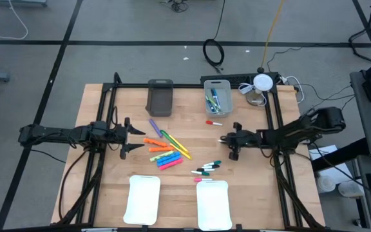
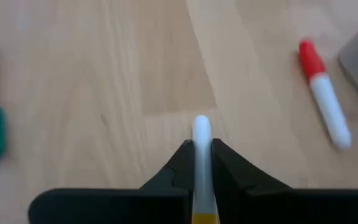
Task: Pick & Place Markers
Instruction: Put the yellow highlighter pen into the right white bin
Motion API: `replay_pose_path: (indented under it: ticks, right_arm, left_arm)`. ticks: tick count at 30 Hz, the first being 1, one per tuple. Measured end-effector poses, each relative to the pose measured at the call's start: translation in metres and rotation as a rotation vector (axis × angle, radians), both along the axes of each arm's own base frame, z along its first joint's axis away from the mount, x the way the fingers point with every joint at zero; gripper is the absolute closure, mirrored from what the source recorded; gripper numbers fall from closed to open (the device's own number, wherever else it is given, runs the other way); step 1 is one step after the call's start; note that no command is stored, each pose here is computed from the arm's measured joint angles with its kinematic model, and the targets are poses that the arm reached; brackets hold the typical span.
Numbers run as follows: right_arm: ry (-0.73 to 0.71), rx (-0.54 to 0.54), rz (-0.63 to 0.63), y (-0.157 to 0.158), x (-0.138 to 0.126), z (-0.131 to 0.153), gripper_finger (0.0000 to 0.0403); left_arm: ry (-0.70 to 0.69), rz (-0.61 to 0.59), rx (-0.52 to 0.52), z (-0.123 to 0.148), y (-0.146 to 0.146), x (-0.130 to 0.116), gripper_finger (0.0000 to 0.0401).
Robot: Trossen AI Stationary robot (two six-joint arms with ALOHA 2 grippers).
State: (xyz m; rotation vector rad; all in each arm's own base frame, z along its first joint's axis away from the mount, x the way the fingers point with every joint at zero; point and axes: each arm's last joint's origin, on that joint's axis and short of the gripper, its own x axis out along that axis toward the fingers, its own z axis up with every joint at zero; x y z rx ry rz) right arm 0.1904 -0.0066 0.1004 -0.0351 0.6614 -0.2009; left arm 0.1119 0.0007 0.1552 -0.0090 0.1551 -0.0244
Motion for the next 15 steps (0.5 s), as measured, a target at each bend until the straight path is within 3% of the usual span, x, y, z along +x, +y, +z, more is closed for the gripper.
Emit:
replay_pose_path:
  ticks: [10,15]
  right_arm:
    - [-0.526,-0.025,0.173,0.004,0.013,0.06,0.0383]
    - [-0.687,-0.027,0.225,0.006,0.014,0.075,0.0383]
  left_arm:
    - [0.0,0.0,0.0,0.0,0.0,0.0,0.015]
    - [-0.001,0.0,0.0,0.0,0.0,0.0,0.015]
